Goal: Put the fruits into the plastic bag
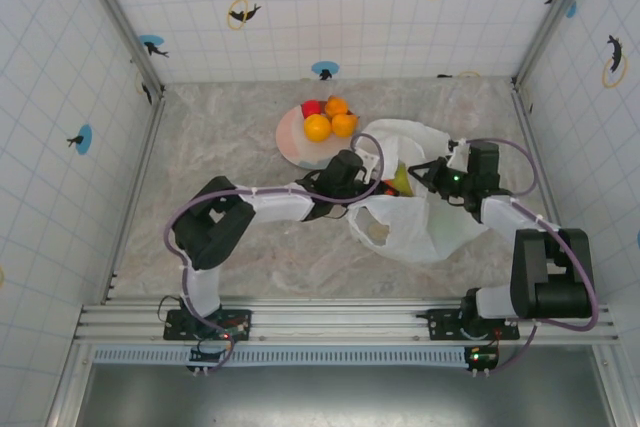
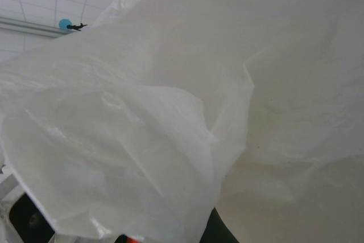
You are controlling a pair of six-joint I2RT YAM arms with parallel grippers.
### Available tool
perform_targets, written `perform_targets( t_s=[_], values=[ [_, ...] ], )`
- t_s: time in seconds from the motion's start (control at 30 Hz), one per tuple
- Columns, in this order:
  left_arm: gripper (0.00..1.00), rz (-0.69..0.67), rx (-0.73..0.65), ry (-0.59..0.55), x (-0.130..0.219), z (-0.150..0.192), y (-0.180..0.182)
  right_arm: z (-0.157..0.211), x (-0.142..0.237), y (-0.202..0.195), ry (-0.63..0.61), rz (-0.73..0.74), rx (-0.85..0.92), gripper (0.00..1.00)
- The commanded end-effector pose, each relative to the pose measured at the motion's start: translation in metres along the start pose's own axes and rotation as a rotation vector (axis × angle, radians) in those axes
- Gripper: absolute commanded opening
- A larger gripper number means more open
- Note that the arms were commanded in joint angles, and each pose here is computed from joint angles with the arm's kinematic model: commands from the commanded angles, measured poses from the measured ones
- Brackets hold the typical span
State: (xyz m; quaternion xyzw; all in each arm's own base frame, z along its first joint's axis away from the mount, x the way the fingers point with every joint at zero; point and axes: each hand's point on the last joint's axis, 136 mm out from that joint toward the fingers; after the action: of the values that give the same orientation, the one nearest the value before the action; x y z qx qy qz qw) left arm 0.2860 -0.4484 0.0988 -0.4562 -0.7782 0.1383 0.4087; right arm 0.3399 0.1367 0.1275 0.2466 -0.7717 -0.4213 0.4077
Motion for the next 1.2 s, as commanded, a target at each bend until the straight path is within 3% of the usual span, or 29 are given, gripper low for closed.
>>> perform_targets(
  t_s=[0.0, 0.17, 0.53, 0.9, 1.17],
  values=[
    [0.60, -0.024, 0.027, -0.064, -0.013, -0.019, 0.004, -0.005, 0.002, 0.019, -0.020, -0.041, 0.044, 0.00],
    [0.61, -0.097, 0.077, -0.115, -0.031, -0.028, 0.024, -0.009, 0.003, 0.028, -0.030, -0.054, 0.056, 0.00],
    [0.67, -0.016, 0.153, -0.071, -0.060, -0.011, 0.015, -0.015, 0.001, 0.026, -0.030, -0.053, 0.053, 0.00],
    [0.85, 0.077, 0.067, -0.023, -0.034, -0.002, -0.012, -0.016, 0.004, 0.014, -0.037, -0.041, 0.035, 0.00],
    [0.91, 0.055, -0.029, -0.008, -0.005, 0.007, -0.015, -0.015, 0.005, 0.008, -0.039, -0.033, 0.027, 0.00]
  ],
)
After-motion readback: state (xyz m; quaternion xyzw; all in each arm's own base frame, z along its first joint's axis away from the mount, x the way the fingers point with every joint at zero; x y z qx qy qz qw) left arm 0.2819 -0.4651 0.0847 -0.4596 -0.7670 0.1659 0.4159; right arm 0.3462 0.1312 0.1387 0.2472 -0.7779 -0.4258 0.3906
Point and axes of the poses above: each hand's point on the last joint's axis, 136 mm out from that joint toward the fingers, its own x axis back along the fingers, its own y axis along the line the jaws close on, z = x × y, and after that the axes turned 2 degrees about x, right-handed
